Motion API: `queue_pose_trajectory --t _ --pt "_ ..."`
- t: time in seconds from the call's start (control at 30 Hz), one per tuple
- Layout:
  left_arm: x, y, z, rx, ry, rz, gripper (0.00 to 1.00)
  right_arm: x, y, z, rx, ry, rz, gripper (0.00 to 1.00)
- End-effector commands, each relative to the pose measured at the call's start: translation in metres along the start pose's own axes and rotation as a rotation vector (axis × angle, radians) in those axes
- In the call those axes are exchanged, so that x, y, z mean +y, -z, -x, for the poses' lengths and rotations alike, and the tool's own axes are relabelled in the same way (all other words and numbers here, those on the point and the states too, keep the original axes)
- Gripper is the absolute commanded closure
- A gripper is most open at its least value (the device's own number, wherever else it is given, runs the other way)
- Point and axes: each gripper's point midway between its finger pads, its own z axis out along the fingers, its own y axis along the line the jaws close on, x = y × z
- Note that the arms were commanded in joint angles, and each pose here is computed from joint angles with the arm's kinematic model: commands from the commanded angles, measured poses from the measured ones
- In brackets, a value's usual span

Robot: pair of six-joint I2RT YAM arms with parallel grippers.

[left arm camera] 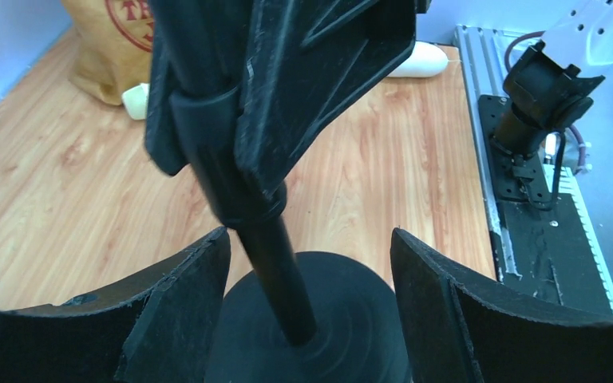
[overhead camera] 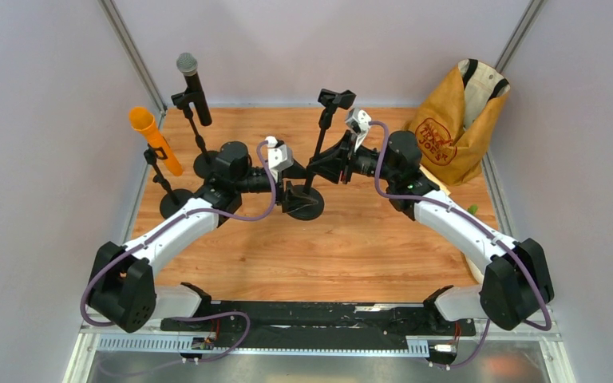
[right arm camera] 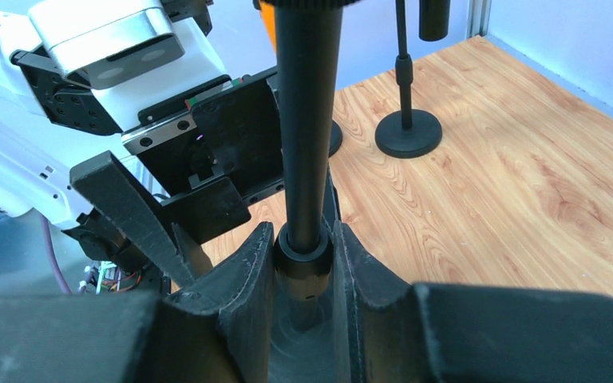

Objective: Remove the microphone from the stand

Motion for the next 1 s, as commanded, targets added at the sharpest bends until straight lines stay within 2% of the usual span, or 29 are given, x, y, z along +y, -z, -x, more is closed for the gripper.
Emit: queue_pose_trajectory --t 0.0,0.07,0.17,0.33,0.47,0.5,0.6,0.67,0.77,0.97 --pt "-0.005 -0.010 0.003 -0.011 -0.006 -0.024 0.21 0.029 0.006 0.042 -0.118 0.093 0.076 1.00" --pt "-0.004 -0.012 0.001 -0.005 0.001 -0.023 0.27 0.030 0.007 0.042 -0.118 0.100 0.081 1.00" --pt "-0.002 -0.013 -0.002 0.001 0.015 -0.017 0.50 0.031 0.007 0.042 -0.117 0.109 0.082 1.00" --pt "0.001 -0.014 -0.003 0.005 0.021 0.001 0.71 0.029 0.007 0.038 -0.110 0.114 0.079 1.00" --pt "0.004 -0.014 -0.004 0.004 0.030 0.019 0.96 0.028 0.007 0.037 -0.110 0.113 0.074 1.00" --pt "0.006 -0.014 -0.003 0.002 0.030 0.030 0.98 0.026 0.007 0.037 -0.110 0.110 0.065 0.95" --pt "0.014 -0.014 -0.001 -0.004 0.041 0.083 1.00 0.018 0.006 0.040 -0.122 0.096 0.015 0.56" --pt "0.025 -0.012 0.002 -0.010 0.055 0.150 1.00 0.010 0.006 0.041 -0.136 0.073 -0.034 0.43" --pt "0.048 -0.005 0.005 -0.022 0.071 0.302 1.00 -0.007 0.007 0.043 -0.170 0.017 -0.127 0.36" --pt "0.064 0.003 0.006 -0.053 0.110 0.422 1.00 -0.038 0.007 0.022 -0.201 -0.093 -0.260 0.36"
